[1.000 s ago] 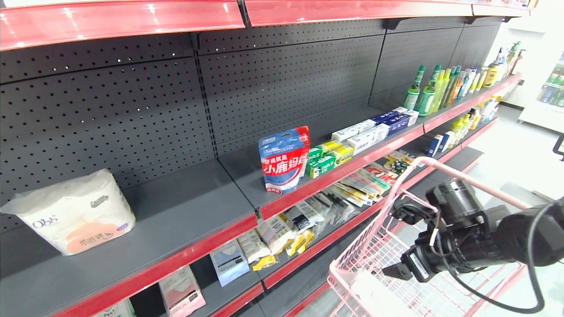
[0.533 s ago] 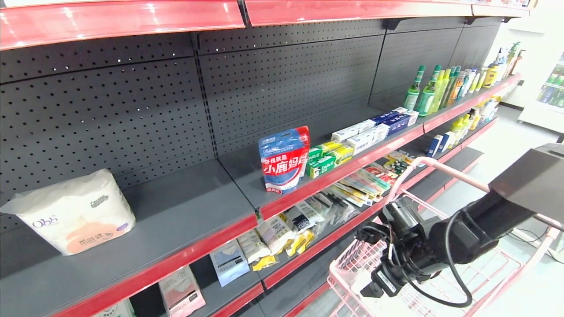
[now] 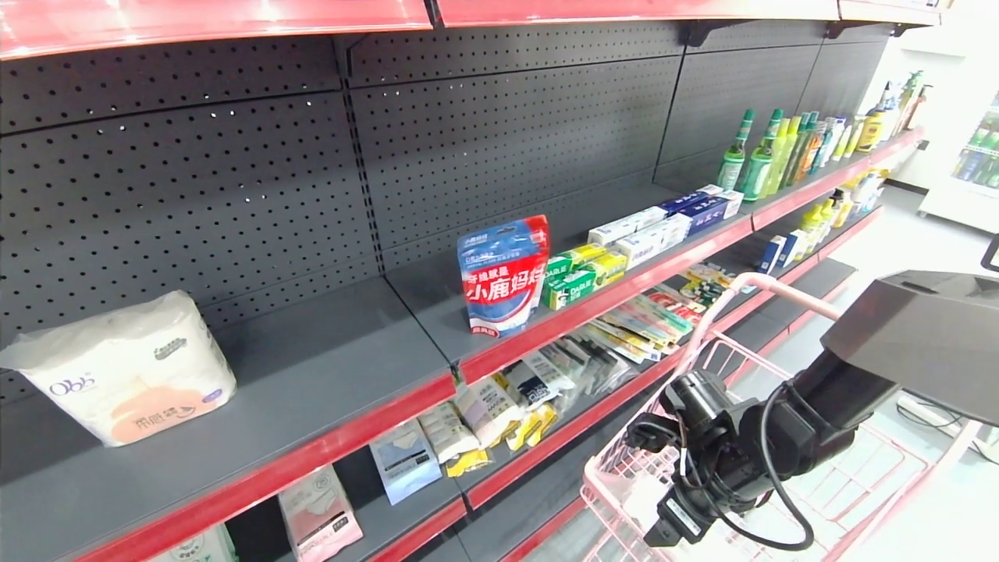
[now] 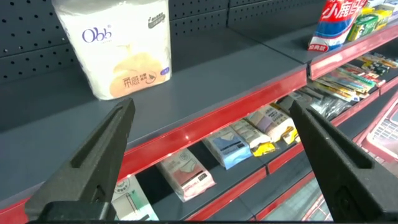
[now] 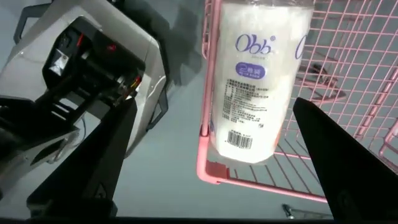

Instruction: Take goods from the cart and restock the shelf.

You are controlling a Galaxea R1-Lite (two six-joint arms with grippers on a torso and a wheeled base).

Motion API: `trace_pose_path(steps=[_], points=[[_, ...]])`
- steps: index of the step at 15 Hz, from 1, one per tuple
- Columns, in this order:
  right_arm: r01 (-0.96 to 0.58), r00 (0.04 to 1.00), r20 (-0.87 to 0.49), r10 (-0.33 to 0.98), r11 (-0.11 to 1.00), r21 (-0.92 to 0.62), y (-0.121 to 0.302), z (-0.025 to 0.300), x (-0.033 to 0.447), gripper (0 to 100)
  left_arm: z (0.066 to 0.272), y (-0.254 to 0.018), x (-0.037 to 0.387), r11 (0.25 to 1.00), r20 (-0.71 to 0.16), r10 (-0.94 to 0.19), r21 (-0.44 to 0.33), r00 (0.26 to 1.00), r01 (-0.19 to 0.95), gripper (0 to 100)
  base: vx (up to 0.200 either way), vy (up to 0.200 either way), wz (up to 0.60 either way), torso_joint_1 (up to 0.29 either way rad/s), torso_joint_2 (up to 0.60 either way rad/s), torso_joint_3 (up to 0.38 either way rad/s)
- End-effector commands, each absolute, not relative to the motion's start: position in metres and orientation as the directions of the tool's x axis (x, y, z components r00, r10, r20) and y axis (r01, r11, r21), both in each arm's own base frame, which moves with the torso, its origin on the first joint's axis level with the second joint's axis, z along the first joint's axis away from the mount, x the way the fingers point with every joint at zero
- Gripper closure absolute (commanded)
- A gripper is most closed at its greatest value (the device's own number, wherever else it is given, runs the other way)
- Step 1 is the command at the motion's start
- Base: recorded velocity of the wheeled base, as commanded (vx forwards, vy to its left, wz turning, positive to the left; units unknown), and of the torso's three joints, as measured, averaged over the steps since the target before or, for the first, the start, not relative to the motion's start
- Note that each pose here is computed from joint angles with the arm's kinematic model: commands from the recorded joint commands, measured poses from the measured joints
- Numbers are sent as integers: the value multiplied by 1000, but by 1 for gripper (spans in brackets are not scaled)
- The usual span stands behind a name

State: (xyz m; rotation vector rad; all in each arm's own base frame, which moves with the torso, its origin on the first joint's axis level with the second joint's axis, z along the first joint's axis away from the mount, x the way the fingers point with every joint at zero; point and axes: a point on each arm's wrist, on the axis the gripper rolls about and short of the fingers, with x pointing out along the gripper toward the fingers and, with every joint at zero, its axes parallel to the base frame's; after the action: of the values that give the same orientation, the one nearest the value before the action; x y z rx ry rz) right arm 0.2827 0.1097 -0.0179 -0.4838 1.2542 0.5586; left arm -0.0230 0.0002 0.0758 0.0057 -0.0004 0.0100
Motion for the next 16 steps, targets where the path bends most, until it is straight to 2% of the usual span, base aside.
trace_pose_path(steps=[1, 11, 13, 16], points=[[-637, 218, -968, 123, 770, -45, 109, -19, 286, 0, 76, 0, -23, 1000, 0, 11, 6, 1000, -11, 0, 0, 0, 0, -95, 203, 115], [-663, 217, -972, 85, 744, -84, 88, -30, 298, 0, 76, 0, -23, 1000, 0, 11, 6, 1000, -11, 0, 0, 0, 0, -117, 259, 141], [-672, 249, -964, 97, 733, -100, 88, -33, 300, 0, 76, 0, -23, 1000, 0, 11, 6, 1000, -11, 0, 0, 0, 0, -32, 107, 49], [-681, 247, -964, 96, 725, -102, 89, -35, 300, 0, 75, 0, -23, 1000, -2, 11, 6, 1000, -11, 0, 0, 0, 0, 0, 0, 0]])
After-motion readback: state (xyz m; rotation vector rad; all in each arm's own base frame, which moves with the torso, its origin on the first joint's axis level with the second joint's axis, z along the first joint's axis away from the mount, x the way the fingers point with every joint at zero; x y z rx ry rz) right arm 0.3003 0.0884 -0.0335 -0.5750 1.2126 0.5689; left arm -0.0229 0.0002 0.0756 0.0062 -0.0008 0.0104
